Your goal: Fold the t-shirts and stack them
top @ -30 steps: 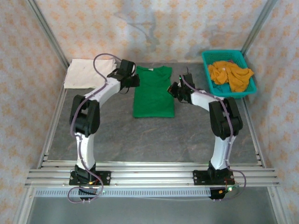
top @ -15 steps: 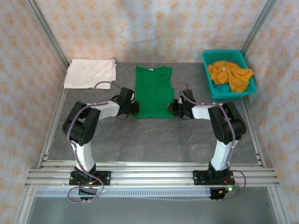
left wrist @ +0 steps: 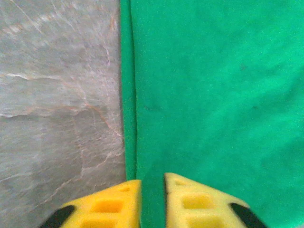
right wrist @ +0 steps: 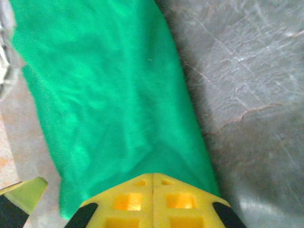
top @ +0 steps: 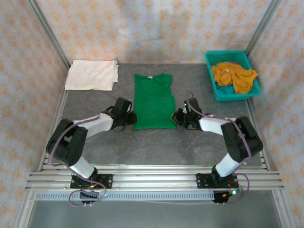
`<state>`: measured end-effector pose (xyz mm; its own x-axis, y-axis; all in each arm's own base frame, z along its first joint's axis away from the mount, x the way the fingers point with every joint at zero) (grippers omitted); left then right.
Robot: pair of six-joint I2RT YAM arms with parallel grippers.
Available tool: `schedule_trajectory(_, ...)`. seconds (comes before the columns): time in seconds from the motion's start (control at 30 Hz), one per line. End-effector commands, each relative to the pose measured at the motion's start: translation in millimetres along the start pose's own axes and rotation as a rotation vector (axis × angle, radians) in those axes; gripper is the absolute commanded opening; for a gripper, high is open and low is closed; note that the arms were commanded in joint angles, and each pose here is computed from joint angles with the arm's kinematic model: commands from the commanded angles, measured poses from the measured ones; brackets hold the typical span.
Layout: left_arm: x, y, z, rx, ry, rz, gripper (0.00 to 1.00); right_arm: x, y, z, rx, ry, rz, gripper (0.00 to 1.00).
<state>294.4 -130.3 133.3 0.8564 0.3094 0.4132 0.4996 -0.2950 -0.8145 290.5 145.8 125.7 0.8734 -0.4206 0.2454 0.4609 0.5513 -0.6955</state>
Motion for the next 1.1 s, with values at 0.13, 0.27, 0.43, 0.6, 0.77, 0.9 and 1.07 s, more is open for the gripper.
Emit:
schedule_trajectory(0.13,-3,-17,6,-0.023,-0.115,0.075,0.3,-1,-27,5,-0.082,0.033,-0.026,0.27)
schedule_trajectory(0.27,-9,-8,3,-0.053,-0.135,0.14,0.37,-2,-16,-1,-0.091,0.045,0.003,0.32)
schedule_trajectory(0.43,-11,-7,1,-0.034,-0.122,0.14,0.42,-5,-9,-6,-0.089,0.056,0.008,0.36)
schedule_trajectory(0.6,-13,1,1,-0.005,-0.11,0.163,0.43,-4,-8,-6,-0.086,0.046,0.007,0.36)
schedule_trajectory(0.77,-17,8,1,0.009,-0.108,0.179,0.43,-2,-10,-3,-0.082,0.031,-0.002,0.36)
schedule_trajectory(0.9,-14,15,-3,-0.002,-0.105,0.184,0.43,-2,-10,-4,-0.086,0.025,-0.005,0.37)
schedule_trajectory(1.07,-13,17,-8,-0.02,-0.101,0.172,0.4,-4,-9,-7,-0.088,0.035,-0.008,0.38)
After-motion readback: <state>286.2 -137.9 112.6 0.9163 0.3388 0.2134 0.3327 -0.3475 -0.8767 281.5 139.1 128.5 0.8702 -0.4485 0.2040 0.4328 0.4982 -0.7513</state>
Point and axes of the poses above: each hand's point on the last joint's axis, 136 mm out from that joint toward the fingers, its own y axis out along the fingers, its own z axis along the line the jaws close on, x = y × z, the point moved 10 cm from there along -y, back along the fingers, and after that the axes turned 6 degrees about -y, right-handed, at the moved point
